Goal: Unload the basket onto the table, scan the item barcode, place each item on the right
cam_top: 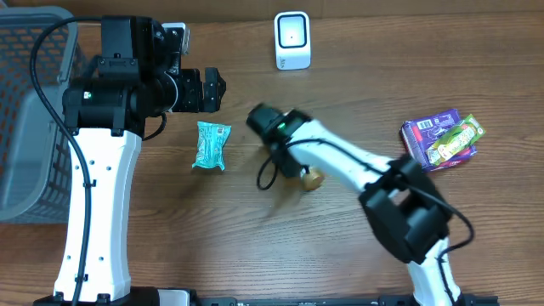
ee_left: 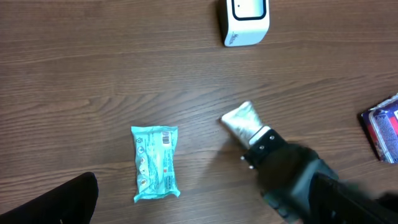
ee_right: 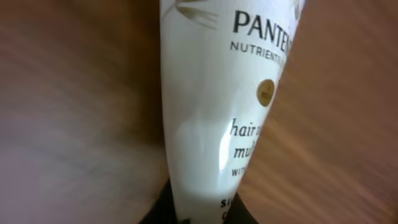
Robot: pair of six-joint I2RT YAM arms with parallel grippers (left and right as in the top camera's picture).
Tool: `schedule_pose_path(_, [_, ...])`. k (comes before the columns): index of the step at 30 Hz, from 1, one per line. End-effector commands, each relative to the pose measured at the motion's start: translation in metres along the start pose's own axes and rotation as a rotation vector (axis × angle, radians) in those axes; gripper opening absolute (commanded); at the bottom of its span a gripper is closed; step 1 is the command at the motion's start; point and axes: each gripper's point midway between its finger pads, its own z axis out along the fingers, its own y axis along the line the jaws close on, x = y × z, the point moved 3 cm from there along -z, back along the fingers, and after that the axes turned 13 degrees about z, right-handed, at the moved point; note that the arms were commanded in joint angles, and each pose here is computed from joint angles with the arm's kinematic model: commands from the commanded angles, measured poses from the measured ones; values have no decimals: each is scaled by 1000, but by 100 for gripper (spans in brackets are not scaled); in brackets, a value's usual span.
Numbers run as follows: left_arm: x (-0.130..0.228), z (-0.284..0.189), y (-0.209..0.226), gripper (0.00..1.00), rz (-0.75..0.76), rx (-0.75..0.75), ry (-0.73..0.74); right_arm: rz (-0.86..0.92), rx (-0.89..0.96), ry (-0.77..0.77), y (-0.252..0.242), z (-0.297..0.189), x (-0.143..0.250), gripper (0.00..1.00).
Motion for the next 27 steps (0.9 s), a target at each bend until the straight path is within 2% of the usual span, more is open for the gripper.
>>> schedule_pose_path(1, [-3, 0, -1, 100, -12, 4, -6, -111, -741, 142, 54, -35, 20, 4])
schedule_pose_path(5, [-3, 0, -1, 100, -12, 4, -6, 19, -1119, 160, 44, -37, 12, 4])
schedule_pose_path(9, [-3, 0, -1, 100, -12, 5, -6, 153, -1142, 237, 39, -12, 13, 4])
schedule_pose_path(11, [-3, 0, -1, 100, -12, 4, -6, 267, -1061, 281, 31, 2, 10, 7])
schedule_pose_path(12, [-3, 0, -1, 100, -12, 4, -6, 322, -1008, 296, 27, 8, 9, 15])
schedule_pose_path(14, [-3, 0, -1, 100, -12, 4, -6, 432, -894, 320, 18, 19, 7, 24])
schedule_pose_path(15, [-3, 0, -1, 100, -12, 4, -7, 455, -872, 326, 16, 21, 6, 35])
schedule_pose_path(16, [-3, 0, -1, 100, -12, 4, -7, 471, -855, 328, 15, 23, 6, 49])
schedule_pose_path(17, [-3, 0, -1, 100, -12, 4, -6, 477, -844, 325, 13, 23, 5, 80])
schedule_pose_path(18, [-3, 0, -1, 100, -12, 4, -7, 477, -832, 317, 12, 22, 2, 100])
schedule_pose_path(21, [-3, 0, -1, 100, -12, 5, -6, 485, -754, 291, 2, 21, -5, 100])
schedule_pose_path(27, [-3, 0, -1, 100, -12, 4, -7, 497, -342, 215, -46, 29, -8, 100])
